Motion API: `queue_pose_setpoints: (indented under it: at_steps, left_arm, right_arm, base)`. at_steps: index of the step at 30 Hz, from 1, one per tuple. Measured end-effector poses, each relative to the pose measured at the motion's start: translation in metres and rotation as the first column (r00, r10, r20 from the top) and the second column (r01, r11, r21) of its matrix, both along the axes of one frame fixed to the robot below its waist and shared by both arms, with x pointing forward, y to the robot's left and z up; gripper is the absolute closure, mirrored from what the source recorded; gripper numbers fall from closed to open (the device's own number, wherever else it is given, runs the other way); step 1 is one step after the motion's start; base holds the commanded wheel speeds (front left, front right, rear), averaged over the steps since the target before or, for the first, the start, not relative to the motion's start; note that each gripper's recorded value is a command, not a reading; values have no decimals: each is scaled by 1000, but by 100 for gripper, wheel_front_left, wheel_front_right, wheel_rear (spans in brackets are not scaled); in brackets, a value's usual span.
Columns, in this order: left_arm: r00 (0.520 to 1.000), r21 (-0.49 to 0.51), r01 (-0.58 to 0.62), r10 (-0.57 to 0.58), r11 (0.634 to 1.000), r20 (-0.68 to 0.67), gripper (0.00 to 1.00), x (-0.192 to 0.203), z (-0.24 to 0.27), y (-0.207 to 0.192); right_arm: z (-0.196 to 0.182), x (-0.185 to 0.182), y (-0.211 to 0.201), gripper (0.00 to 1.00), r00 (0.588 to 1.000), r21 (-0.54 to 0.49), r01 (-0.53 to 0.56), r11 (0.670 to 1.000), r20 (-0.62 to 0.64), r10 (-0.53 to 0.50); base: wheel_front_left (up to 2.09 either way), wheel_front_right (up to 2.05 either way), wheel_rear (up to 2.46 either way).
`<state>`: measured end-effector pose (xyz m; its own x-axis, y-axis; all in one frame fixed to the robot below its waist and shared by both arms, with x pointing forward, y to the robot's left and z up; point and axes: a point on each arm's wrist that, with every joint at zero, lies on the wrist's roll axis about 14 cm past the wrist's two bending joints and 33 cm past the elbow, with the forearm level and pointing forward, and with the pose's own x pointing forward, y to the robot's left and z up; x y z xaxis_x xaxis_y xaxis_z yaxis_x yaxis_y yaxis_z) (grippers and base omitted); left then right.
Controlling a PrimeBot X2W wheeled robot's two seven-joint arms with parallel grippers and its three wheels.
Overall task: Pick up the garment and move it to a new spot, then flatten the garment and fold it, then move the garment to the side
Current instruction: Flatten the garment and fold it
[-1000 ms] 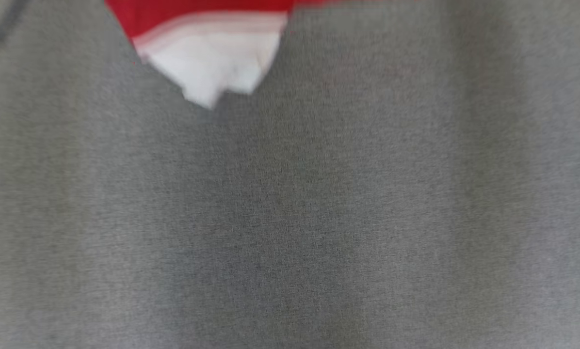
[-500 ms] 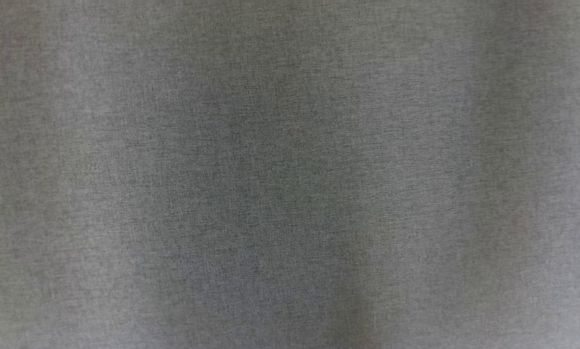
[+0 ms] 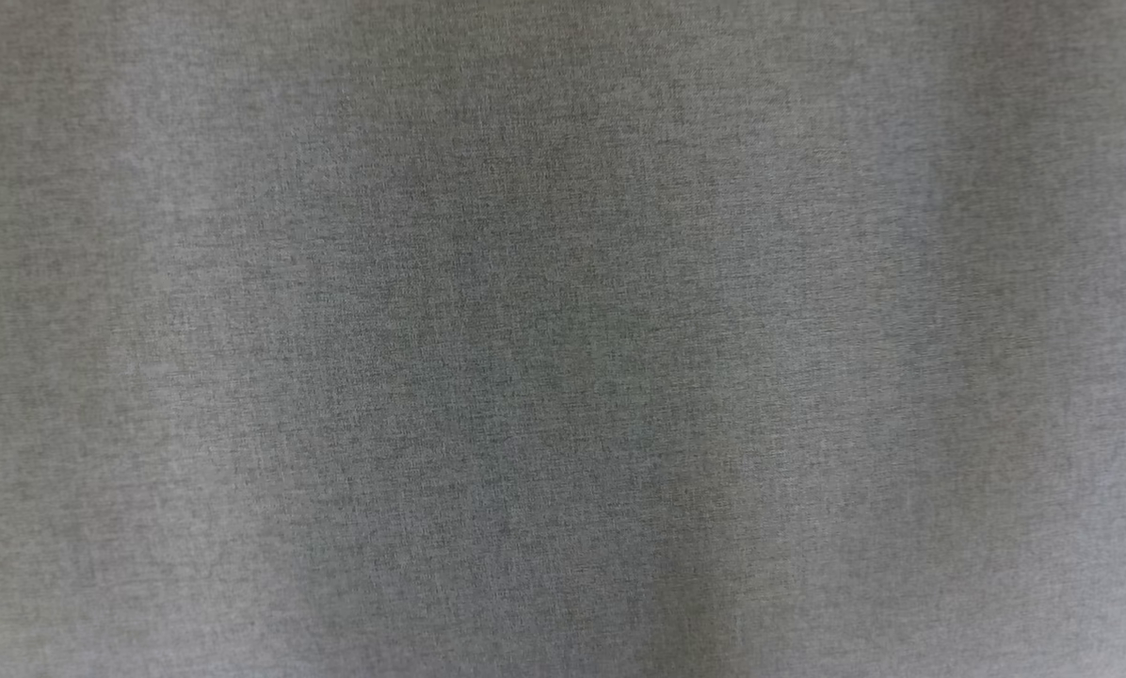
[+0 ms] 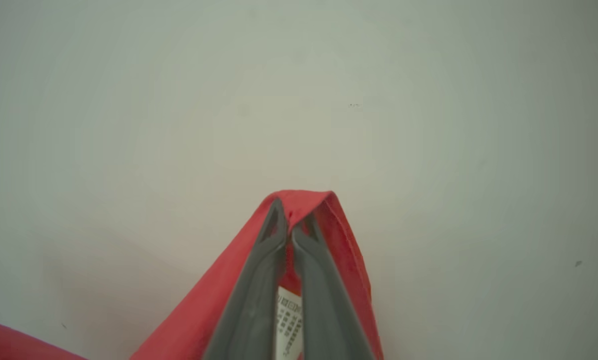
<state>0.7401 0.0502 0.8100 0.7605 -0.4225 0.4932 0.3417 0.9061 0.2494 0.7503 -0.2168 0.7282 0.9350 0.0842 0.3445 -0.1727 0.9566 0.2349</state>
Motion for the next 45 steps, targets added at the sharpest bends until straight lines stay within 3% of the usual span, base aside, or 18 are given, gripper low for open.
queue_pose_setpoints:
  at_steps: [12,21,28,36,45]
  left_arm:
    - [995,-95,27,-36,995,-89,100,13,-54,9]
    - [974,-239,73,-121,968,-193,100,-15,-106,12]
    - [973,-333,33,-106,942,-204,100,-74,-131,35]
    - [973,-396,-15,-78,918,-218,100,-157,-148,53]
    - [918,-462,-130,-69,877,-389,100,-259,-202,66]
  right_arm:
    - [-53,7,13,100,997,-6,-27,1000,-77,27]
    - [-103,-34,19,100,987,80,-64,995,-145,76]
    - [-151,-98,10,100,965,132,-71,989,-243,102]
    - [-169,-165,7,100,948,156,-90,984,-290,133]
    - [-211,-247,3,100,915,221,-70,973,-374,151]
  base:
    - [0,0,0]
    - [0,0,0]
    - [0,0,0]
    - [0,0,0]
    - [0,0,0]
